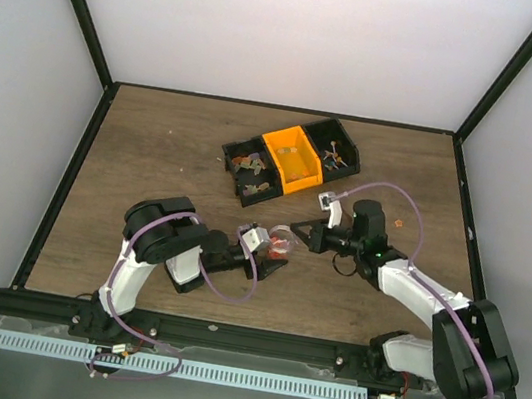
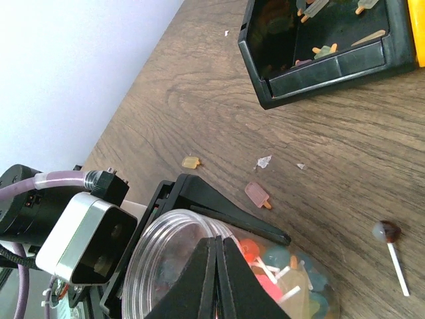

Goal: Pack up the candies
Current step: Screw the bottle lid onto the packing bottle.

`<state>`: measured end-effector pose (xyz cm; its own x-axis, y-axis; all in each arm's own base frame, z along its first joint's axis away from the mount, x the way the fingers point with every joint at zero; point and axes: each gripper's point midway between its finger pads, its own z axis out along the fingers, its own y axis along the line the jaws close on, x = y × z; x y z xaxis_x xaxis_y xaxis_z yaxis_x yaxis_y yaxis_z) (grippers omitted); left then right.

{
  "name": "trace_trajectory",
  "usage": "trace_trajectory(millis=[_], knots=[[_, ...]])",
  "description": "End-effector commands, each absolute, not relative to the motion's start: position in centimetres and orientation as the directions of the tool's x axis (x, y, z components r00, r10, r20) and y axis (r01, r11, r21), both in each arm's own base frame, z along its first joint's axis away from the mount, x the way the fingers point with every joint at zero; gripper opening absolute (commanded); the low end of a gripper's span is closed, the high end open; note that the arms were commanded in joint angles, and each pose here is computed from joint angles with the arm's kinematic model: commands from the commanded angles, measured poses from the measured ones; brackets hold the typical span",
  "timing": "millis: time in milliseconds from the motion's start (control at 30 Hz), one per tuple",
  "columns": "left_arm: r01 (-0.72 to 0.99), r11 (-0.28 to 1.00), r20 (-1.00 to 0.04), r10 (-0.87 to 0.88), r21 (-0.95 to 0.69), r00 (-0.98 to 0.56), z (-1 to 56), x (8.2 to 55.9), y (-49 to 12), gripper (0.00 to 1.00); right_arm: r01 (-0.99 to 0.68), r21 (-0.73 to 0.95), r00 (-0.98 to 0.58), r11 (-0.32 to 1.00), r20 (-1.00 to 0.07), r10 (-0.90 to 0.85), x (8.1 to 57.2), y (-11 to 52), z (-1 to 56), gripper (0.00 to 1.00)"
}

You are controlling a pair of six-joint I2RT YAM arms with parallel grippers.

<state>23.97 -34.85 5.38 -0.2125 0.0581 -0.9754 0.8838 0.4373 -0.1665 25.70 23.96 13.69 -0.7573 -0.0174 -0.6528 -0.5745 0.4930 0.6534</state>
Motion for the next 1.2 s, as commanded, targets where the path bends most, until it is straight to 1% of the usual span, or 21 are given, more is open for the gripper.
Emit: trace_trajectory(millis=[0,300,500,633,733,800,900,1167], knots=[[0.798,0.556,-0.954,0.029,-0.232,-0.298,3.4,26.2,-33.0,0.73,-0.464,0.748,-0.871,0.474,-0.483,-0.090,21.3,23.8,10.1,0.01],[0.800,0.550,-0.953,0.027,-0.239,-0.303,3.1,26.2,-33.0,0.73,-0.451,0.784,-0.880,0.427,-0.469,-0.068,18.8,24.3,11.2,0.01],[0.808,0.535,-0.954,0.018,-0.245,-0.301,3.3,26.0,-33.1,0.73,-0.447,0.780,-0.880,0.437,-0.472,-0.058,18.2,23.9,11.5,0.01],[0.813,0.527,-0.954,0.017,-0.247,-0.301,3.4,25.8,-33.1,0.74,-0.445,0.759,-0.871,0.474,-0.490,-0.034,18.7,23.4,11.8,0.01],[0.813,0.526,-0.953,0.014,-0.250,-0.303,3.3,25.7,-33.0,0.74,-0.451,0.733,-0.852,0.510,-0.524,0.000,20.2,22.7,12.9,0.01],[0.813,0.525,-0.953,0.015,-0.251,-0.304,3.3,25.6,-33.0,0.74,-0.452,0.714,-0.832,0.535,-0.554,0.035,22.1,21.6,14.0,0.01],[0.815,0.522,-0.952,0.017,-0.251,-0.305,3.2,25.6,-33.0,0.74,-0.475,0.665,-0.790,0.576,-0.611,0.054,24.9,20.7,15.5,0.05],[0.813,0.522,-0.950,0.018,-0.257,-0.311,3.0,25.6,-33.0,0.74,-0.582,0.601,-0.740,0.547,-0.671,-0.050,29.3,22.8,16.9,0.13]])
